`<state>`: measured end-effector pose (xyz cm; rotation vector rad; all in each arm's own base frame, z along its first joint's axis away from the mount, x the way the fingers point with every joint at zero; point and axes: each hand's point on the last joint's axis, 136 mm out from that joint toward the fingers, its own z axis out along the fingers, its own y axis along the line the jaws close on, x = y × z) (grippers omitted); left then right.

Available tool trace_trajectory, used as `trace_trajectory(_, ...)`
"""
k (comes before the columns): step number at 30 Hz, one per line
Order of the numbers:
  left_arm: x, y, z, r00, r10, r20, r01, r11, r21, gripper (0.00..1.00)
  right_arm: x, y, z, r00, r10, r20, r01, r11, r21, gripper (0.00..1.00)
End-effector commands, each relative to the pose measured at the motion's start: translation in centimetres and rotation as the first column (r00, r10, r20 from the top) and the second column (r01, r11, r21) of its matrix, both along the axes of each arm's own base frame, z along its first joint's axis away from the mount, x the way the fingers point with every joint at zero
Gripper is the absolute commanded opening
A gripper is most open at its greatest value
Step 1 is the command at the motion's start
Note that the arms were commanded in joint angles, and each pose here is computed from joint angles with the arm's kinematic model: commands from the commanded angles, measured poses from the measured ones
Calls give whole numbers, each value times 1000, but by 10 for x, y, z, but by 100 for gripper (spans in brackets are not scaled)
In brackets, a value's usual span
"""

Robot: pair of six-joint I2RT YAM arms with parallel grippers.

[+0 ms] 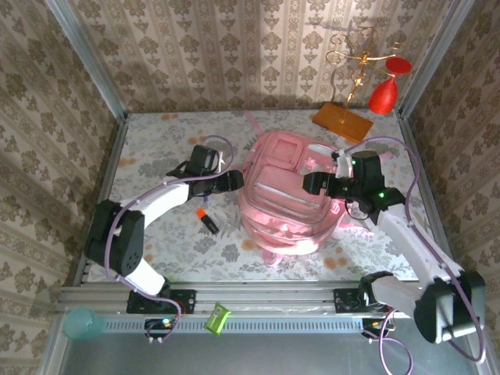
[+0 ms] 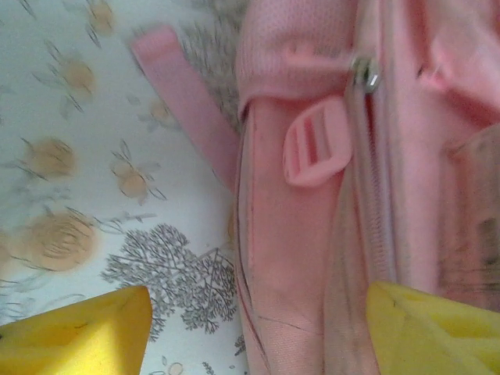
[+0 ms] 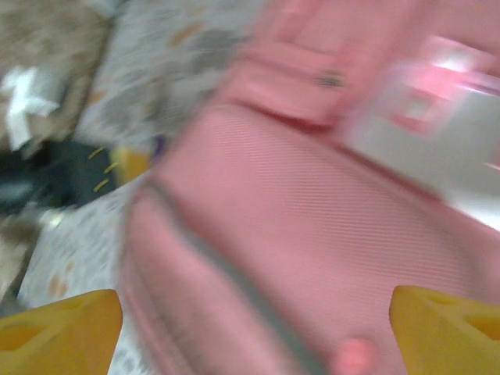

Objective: Pack books, pencil case, and school supplies into a backpack

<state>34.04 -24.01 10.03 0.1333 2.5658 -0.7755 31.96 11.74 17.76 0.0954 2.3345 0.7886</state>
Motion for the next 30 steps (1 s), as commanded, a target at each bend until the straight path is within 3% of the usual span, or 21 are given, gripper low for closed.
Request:
trace_trajectory(1,-8,-35,15,993,-116,2,115,987,-108,73,25,-48,-45,952,-269,-143,269,963,-20,90)
trace_trajectory(5,-27,-59,17,979,-202,-30,191,959,-209,71,66,-36,-57,951,-261,-163,270,962,35,89)
trace_trajectory(11,-85,-84,15,942,-335,-31,315,912,-263,69,112,22,-65,982,-60,-177,67,997,35,82)
trace_trajectory(16,-120,-107,10,904,-425,-32,407,883,-234,69,154,38,-67,985,-12,-171,-2,997,-83,79)
trace_trajectory(21,-110,-102,16,902,-431,23,431,895,-115,70,192,22,-42,993,-44,-107,14,966,-259,78)
trace_trajectory(26,-104,-80,43,883,-451,132,459,888,-36,72,175,-7,10,994,-105,39,111,886,-451,78)
trace_trajectory(30,-93,-47,63,894,-398,208,412,910,-31,75,107,0,25,995,-77,67,101,857,-505,78)
